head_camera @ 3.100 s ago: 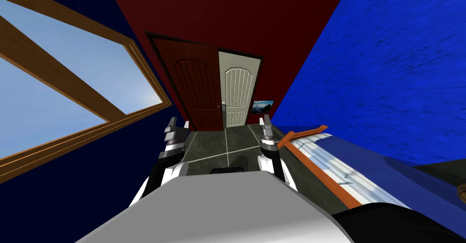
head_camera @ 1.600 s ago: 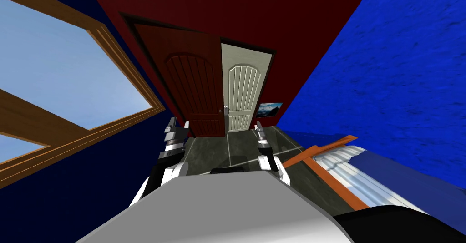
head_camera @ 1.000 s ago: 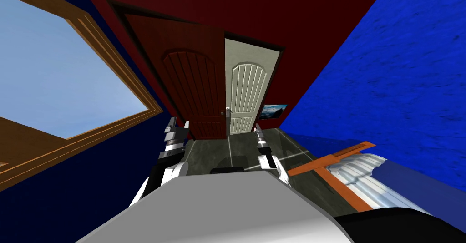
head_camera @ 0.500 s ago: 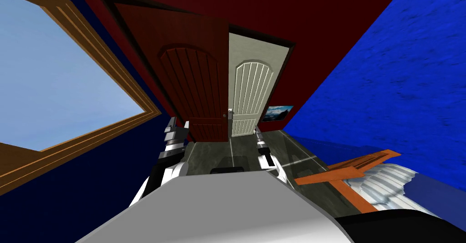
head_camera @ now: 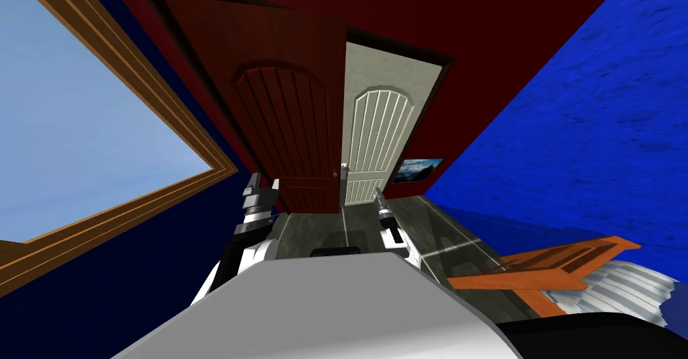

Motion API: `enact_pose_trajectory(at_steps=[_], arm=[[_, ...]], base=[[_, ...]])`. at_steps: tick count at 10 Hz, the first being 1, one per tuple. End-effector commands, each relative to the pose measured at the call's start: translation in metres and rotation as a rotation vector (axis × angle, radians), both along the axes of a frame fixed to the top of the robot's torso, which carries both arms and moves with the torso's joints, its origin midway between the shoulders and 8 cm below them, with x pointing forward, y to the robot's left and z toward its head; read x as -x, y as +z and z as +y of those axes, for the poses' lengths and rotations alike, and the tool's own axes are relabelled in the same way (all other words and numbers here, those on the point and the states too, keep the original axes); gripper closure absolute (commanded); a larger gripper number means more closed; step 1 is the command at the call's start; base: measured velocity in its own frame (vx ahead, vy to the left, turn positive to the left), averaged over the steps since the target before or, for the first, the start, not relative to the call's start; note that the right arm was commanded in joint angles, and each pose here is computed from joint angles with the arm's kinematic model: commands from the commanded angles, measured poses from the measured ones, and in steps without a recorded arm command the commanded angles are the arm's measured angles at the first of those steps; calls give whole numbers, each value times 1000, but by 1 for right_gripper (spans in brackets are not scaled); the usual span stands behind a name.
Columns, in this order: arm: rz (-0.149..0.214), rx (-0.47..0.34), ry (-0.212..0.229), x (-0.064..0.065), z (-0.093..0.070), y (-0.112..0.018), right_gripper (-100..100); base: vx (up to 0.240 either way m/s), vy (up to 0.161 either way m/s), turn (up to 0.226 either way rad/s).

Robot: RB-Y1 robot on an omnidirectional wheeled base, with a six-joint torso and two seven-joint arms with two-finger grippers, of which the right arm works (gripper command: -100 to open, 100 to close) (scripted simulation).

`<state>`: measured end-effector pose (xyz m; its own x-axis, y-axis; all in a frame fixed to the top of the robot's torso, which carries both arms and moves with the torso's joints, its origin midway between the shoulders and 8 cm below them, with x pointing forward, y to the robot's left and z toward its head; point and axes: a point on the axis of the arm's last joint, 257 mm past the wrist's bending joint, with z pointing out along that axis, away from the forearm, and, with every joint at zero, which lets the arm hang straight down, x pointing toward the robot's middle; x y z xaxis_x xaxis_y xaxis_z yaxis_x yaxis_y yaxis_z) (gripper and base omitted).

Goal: Pull the door open

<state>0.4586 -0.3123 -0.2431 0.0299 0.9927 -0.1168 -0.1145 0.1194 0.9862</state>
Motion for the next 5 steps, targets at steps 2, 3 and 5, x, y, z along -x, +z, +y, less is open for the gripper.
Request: enact_pose_trajectory(at_steps=[2, 3, 5], arm=[[38, -24, -1, -5, -4, -17, -100], [54, -36, -1, -7, -4, -25, -100], [84, -58, 1, -11, -4, -38, -100]], base=[[152, 63, 32], [182, 112, 71], [191, 111, 64]])
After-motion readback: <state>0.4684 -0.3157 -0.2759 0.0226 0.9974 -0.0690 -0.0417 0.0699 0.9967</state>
